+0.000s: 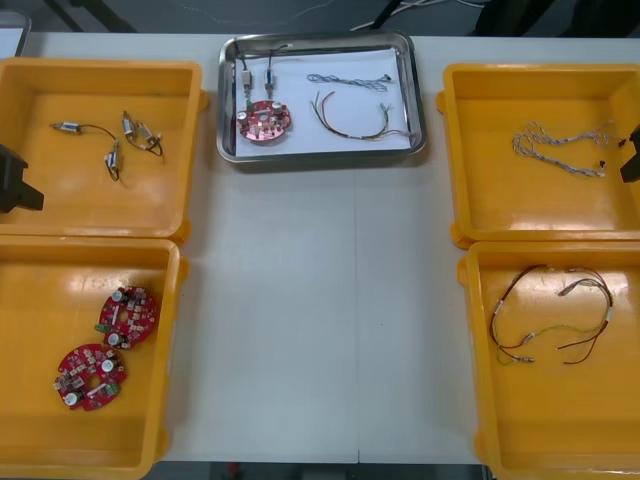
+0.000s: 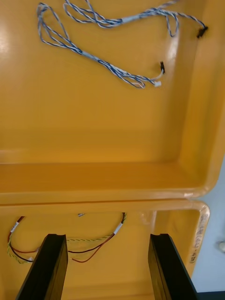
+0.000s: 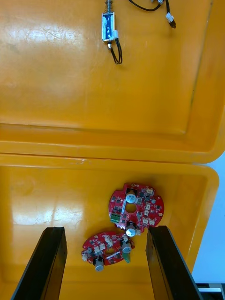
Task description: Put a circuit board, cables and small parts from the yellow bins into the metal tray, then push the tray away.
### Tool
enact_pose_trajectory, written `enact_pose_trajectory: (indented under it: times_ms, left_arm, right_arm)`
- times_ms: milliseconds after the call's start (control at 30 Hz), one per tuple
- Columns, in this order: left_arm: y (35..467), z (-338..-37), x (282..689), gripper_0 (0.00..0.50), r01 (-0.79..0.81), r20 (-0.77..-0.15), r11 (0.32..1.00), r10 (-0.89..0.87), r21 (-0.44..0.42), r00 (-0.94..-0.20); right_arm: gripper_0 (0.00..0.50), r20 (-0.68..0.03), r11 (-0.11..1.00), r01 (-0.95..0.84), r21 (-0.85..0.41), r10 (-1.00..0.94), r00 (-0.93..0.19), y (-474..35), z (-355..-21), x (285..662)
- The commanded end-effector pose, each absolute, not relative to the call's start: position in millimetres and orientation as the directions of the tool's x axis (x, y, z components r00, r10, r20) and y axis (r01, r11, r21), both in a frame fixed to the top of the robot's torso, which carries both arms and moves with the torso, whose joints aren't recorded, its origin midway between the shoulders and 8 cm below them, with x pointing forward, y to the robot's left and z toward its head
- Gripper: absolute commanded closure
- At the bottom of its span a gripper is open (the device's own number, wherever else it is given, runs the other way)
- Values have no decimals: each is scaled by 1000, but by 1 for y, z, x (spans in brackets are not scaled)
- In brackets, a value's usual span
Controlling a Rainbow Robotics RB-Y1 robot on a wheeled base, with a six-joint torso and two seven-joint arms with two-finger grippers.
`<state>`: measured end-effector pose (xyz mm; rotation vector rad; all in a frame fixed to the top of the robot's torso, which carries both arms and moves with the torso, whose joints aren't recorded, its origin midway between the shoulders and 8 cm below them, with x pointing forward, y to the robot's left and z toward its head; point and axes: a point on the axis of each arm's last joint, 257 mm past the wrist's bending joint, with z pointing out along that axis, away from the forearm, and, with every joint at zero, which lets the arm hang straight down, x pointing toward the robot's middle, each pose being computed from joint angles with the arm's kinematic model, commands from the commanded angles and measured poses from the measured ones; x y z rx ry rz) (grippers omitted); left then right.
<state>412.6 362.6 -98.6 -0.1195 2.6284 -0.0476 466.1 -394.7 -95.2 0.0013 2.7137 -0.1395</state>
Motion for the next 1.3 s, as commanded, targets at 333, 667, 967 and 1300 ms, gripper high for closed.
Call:
enact_pose_trajectory:
  times_ms: [333, 667, 967, 1300]
  left_arm:
    - [381, -84, 408, 0, -31, -513, 999, -9, 35, -858]
    - [381, -84, 408, 0, -31, -513, 999, -9, 35, -858]
    - [381, -84, 408, 0, -31, -513, 999, -9, 35, -858]
    - [381, -84, 408, 0, -31, -513, 999, -9, 35, -858]
  right_arm:
    - [0, -454, 986, 161, -37, 127, -882, -410, -106, 430]
    - [0, -472, 989, 149, 7, 135, -871, -398, -123, 410]
    - [0, -480, 991, 133, 17, 125, -868, -385, -135, 400]
    - [0, -489, 992, 125, 19, 118, -864, -378, -142, 390]
